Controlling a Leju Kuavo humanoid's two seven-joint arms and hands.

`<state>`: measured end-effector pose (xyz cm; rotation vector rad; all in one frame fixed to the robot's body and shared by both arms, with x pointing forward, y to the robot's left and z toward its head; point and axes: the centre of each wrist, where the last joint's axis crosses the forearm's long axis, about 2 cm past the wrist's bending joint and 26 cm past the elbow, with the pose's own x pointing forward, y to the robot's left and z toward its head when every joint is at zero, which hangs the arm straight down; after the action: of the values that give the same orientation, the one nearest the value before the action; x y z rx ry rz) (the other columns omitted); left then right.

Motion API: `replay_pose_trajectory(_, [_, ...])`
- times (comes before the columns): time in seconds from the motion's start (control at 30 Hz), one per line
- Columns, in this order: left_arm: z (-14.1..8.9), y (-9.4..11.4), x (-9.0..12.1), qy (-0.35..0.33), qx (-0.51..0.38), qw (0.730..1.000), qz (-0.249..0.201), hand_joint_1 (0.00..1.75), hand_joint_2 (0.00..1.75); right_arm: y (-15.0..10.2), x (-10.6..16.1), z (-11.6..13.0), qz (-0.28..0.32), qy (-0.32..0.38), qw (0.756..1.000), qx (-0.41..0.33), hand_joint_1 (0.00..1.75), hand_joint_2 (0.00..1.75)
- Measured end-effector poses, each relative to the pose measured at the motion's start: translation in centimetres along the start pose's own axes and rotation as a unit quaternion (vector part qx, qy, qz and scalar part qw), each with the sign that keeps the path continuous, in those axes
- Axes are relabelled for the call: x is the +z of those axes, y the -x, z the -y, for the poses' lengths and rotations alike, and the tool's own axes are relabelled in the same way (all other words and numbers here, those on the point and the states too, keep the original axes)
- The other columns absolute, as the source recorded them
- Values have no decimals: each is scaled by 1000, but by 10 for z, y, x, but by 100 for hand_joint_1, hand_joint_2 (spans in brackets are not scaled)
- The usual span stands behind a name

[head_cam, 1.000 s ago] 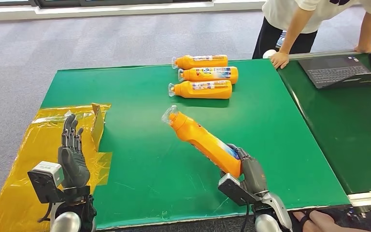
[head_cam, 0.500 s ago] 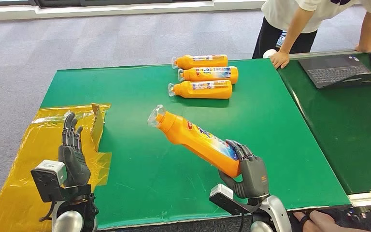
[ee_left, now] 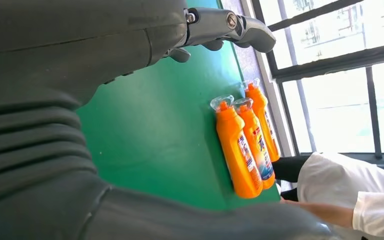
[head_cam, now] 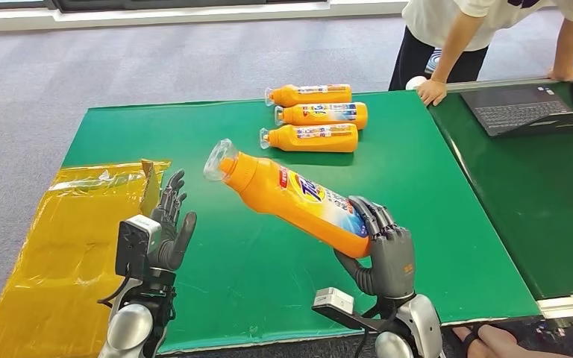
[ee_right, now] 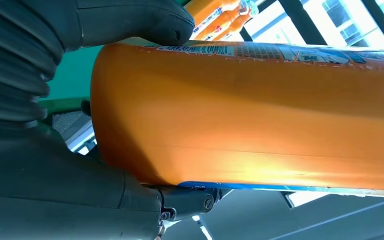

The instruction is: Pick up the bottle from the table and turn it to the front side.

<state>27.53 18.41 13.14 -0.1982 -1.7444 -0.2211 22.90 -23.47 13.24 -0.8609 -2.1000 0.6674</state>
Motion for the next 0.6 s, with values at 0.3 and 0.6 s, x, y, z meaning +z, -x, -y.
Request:
replay_pose_trajectory(0.3, [11, -1, -18, 29, -25, 999, -10, 0, 0, -4, -1, 1, 0, 83, 996, -17, 175, 175])
replay_pose_trajectory(0.6, [18, 1, -26, 52, 24, 998, -21, 0, 0, -6, -2, -4, -31, 146, 985, -84, 175, 175])
